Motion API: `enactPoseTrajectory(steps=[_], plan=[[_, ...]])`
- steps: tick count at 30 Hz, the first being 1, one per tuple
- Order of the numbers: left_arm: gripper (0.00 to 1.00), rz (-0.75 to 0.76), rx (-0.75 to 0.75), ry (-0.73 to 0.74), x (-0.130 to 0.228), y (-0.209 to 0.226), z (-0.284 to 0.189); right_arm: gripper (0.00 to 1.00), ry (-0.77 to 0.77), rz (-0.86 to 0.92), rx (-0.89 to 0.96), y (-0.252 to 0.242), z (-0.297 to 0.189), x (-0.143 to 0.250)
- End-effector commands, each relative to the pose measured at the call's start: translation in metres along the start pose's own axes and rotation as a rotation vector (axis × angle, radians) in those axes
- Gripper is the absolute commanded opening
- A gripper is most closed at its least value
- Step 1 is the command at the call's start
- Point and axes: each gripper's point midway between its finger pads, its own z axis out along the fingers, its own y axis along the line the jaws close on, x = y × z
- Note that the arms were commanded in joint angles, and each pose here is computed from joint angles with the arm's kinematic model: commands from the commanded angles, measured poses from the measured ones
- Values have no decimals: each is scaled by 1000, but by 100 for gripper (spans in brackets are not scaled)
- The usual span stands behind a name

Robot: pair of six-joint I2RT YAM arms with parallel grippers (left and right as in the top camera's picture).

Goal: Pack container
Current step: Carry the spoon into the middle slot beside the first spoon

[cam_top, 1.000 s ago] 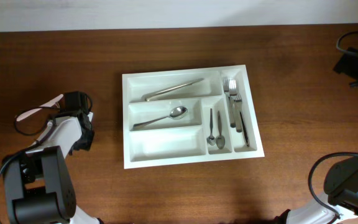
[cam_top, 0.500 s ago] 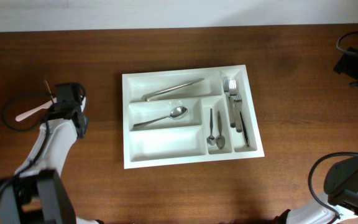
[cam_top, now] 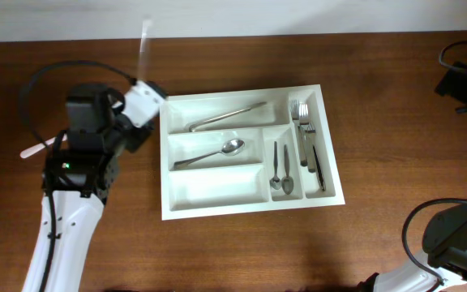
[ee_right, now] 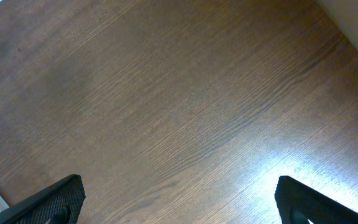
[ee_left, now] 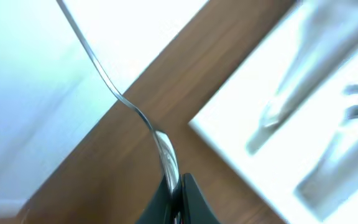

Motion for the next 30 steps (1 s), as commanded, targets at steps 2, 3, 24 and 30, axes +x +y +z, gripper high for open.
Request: enactPoseTrajectory(steps=[2,3,24,30], plan=[[2,188,261,-104,-16,-60,8,99,-24,9,-1,-1,-8,-5],[2,229,294,-87,-11,-69,12,99,-24,9,-1,-1,-8,-5],[2,555,765,42,69,-173,75,99,-24,9,-1,-1,-8,-5],[2,630,774,81,82,-172,76,99,-24,9,-1,-1,-8,-5]])
